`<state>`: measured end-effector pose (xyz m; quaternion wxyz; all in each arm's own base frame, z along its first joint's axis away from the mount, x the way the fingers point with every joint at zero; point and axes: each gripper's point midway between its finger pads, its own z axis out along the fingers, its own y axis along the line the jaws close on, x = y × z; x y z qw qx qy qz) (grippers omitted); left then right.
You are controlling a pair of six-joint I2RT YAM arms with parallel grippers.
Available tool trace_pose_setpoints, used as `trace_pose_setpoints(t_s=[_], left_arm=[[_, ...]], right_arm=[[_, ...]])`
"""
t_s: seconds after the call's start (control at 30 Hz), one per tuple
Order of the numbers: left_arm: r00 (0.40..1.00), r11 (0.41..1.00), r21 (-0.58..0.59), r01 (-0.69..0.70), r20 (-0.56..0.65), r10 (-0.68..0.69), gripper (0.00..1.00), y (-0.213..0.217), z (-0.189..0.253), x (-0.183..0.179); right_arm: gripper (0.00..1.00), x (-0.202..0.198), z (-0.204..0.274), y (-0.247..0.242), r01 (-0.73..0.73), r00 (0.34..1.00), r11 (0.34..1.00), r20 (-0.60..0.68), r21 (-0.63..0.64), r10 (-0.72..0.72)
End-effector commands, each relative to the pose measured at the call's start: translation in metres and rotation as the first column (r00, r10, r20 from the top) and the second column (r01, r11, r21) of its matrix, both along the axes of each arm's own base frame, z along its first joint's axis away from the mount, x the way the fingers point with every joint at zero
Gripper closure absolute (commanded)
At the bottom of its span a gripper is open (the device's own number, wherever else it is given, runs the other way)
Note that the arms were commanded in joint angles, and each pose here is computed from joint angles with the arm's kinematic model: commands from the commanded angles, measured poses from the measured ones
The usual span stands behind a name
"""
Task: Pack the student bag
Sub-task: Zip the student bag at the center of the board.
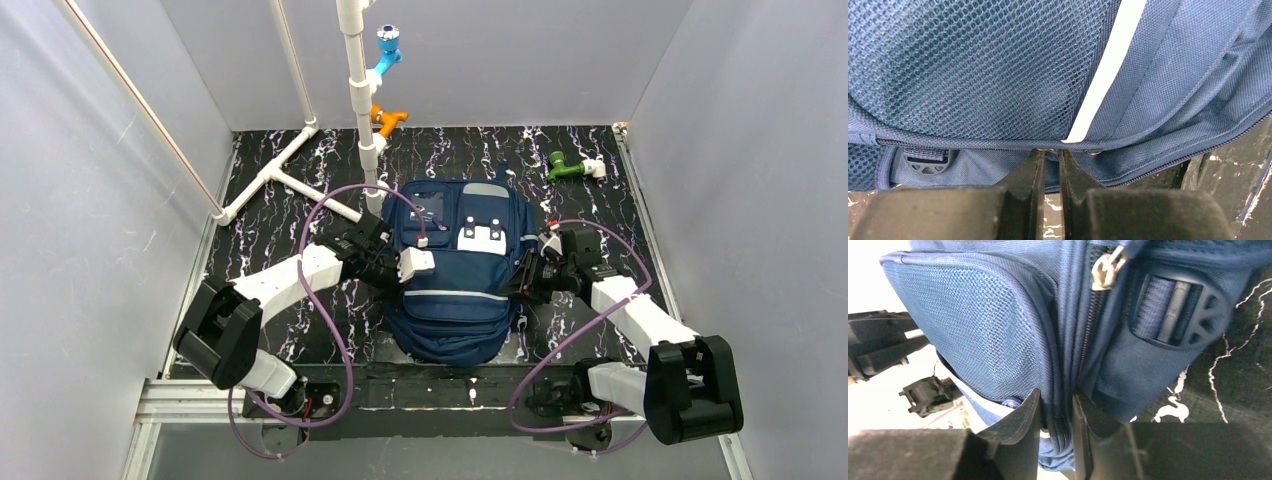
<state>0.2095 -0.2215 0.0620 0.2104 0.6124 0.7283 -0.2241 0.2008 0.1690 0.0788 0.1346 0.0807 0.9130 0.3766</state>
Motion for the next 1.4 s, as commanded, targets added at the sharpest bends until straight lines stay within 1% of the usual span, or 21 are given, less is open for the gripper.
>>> trace_pose_setpoints(t_s=[0.0,0.03,0.07,0.17,0.2,0.37,0.43,0.53,0.7,0.87,1.03,1.13,1.2,1.3,1.33,1.37], left_arm=[[0.993,0.998,-0.019,0.052,-0.105,-0.054,1.00,-0.002,0.011,-0.040],[0.993,0.999,-0.009,0.053,-0.103,-0.054,1.00,0.001,0.011,-0.041],[0.994,0.999,0.004,0.052,-0.095,-0.052,1.00,0.004,0.011,-0.041],[0.995,0.998,0.045,0.047,-0.093,-0.042,1.00,0.013,0.008,-0.043],[0.994,0.998,0.046,0.049,-0.102,-0.044,1.00,0.013,0.008,-0.046],[0.984,0.997,-0.022,0.070,-0.164,-0.073,1.00,0.006,0.017,-0.063],[0.976,0.995,-0.065,0.079,-0.197,-0.090,1.00,0.001,0.025,-0.071],[0.961,0.989,-0.129,0.077,-0.255,-0.108,1.00,-0.008,0.037,-0.085],[0.910,0.955,-0.282,0.089,-0.366,-0.193,1.00,-0.025,0.070,-0.116],[0.907,0.949,-0.305,0.075,-0.375,-0.192,1.00,-0.024,0.082,-0.125],[0.906,0.955,-0.296,-0.012,-0.408,-0.115,1.00,-0.041,0.079,-0.111],[0.932,0.966,-0.248,-0.069,-0.361,-0.026,1.00,-0.058,0.067,-0.093],[0.945,0.969,-0.200,-0.144,-0.317,0.075,1.00,-0.069,0.057,-0.077],[0.933,0.962,-0.133,-0.240,-0.304,0.191,1.00,-0.086,0.042,-0.064],[0.917,0.950,-0.119,-0.290,-0.319,0.240,1.00,-0.092,0.041,-0.061],[0.906,0.944,-0.123,-0.307,-0.343,0.250,1.00,-0.099,0.042,-0.063]], right_arm=[[0.78,0.015,0.011,0.017,0.096,0.995,0.986,0.008,0.134,-0.098],[0.85,0.016,0.011,0.018,0.105,0.994,0.984,0.005,0.142,-0.107],[0.90,0.018,0.011,0.018,0.110,0.994,0.983,0.004,0.146,-0.112],[0.98,0.023,0.014,0.018,0.122,0.992,0.981,0.023,0.150,-0.127],[0.99,0.026,0.016,0.018,0.130,0.990,0.980,0.037,0.152,-0.137],[0.99,0.048,0.032,0.023,0.203,0.967,0.944,0.096,0.260,-0.235],[0.99,0.059,0.035,0.019,0.233,0.954,0.938,0.125,0.256,-0.272],[0.99,0.068,0.038,0.020,0.237,0.950,0.935,0.141,0.263,-0.280],[0.99,0.072,0.038,0.022,0.235,0.950,0.934,0.141,0.270,-0.280],[0.99,0.071,0.038,0.020,0.235,0.948,0.937,0.151,0.259,-0.279],[0.99,0.070,0.042,0.017,0.239,0.944,0.940,0.170,0.243,-0.284],[0.99,0.067,0.042,0.015,0.242,0.942,0.943,0.177,0.228,-0.285],[0.99,0.065,0.040,0.013,0.250,0.942,0.944,0.171,0.218,-0.289],[0.99,0.064,0.037,0.009,0.250,0.940,0.952,0.189,0.178,-0.282],[0.99,0.065,0.037,0.007,0.244,0.940,0.957,0.203,0.155,-0.273],[0.99,0.069,0.040,0.004,0.238,0.938,0.963,0.227,0.124,-0.261]])
